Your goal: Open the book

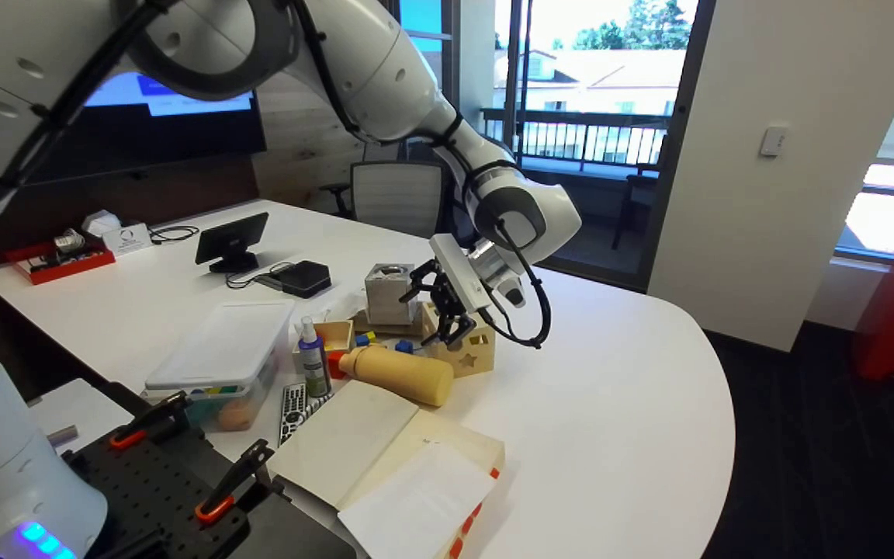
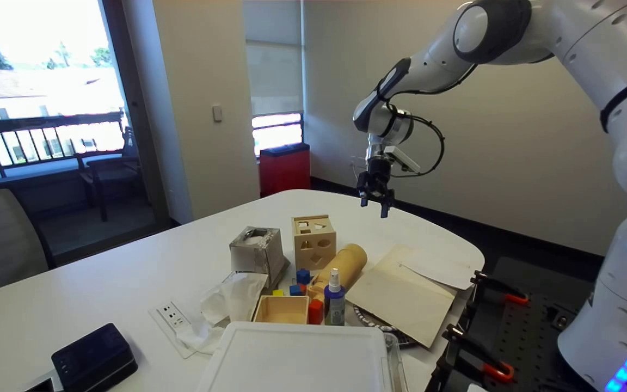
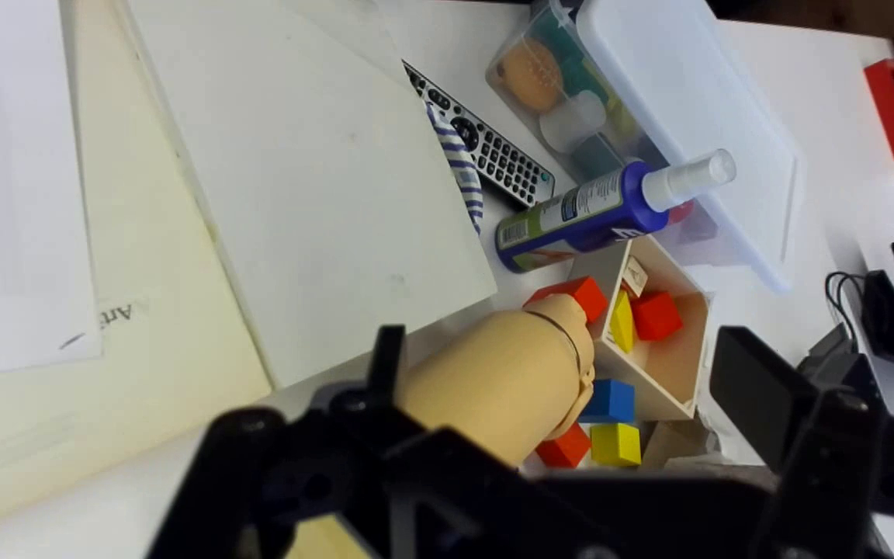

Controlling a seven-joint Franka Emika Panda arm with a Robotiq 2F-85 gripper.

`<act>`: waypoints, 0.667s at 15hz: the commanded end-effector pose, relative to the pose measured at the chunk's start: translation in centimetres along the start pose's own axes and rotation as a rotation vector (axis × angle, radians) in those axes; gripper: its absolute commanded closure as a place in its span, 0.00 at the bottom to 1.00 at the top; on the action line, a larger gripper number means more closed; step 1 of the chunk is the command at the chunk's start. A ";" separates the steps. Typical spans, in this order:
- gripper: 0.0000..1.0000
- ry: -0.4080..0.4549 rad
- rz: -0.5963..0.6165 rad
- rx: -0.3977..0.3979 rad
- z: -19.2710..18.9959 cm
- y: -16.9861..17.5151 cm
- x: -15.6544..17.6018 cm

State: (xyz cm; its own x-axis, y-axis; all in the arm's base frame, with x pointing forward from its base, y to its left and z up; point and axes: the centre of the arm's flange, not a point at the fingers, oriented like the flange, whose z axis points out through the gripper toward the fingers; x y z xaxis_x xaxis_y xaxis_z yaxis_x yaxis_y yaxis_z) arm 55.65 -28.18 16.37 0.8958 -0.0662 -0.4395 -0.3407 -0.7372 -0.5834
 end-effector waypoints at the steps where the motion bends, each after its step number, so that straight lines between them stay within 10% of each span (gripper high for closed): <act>1: 0.00 0.057 -0.008 -0.049 0.3 -1.4 -3.6; 10: 0.00 0.107 0.028 -0.094 1.2 -1.5 -4.5</act>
State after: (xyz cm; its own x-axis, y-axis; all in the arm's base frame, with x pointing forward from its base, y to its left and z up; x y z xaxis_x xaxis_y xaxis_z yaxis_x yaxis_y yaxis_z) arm 53.36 -27.11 17.53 0.9075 -0.1409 -0.3957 -0.3490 -0.7771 -0.5238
